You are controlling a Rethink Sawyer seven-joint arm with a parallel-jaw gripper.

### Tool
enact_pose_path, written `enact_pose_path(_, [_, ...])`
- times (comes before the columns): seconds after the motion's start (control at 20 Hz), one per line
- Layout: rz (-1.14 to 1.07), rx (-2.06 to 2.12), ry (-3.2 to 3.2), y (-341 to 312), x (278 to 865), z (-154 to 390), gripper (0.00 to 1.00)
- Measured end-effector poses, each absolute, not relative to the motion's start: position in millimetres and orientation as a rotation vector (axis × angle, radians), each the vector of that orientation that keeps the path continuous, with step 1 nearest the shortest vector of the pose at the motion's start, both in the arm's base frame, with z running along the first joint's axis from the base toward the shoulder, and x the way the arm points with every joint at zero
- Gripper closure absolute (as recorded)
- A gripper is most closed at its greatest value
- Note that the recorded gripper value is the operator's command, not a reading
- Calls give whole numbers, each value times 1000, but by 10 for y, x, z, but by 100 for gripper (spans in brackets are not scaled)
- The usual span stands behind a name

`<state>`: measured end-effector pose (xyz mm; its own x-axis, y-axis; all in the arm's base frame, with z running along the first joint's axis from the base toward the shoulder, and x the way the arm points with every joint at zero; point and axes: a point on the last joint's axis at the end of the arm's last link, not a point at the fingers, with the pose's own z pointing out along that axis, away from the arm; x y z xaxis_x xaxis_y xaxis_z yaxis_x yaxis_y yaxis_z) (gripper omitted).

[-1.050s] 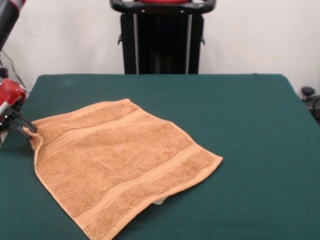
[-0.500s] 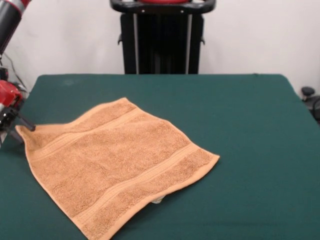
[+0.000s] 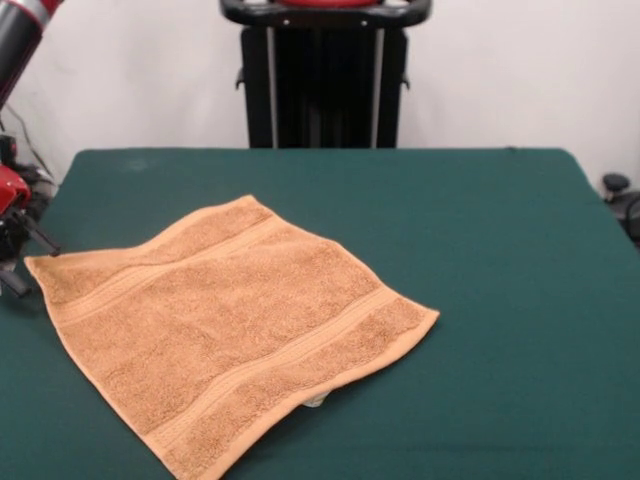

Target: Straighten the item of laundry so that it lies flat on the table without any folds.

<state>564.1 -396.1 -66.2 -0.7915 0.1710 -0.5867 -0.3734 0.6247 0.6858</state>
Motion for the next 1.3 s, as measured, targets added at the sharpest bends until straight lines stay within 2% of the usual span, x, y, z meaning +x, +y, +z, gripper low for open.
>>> enact_pose_path(0.4, [1083, -184, 2233, -4090, 5636, -622, 0])
enact_pose_path(0.9, [909, -255, 2297, -4617, 5692, -35, 0])
enact_pose_path(1.3, [841, -317, 2299, -4732, 5775, 398, 0])
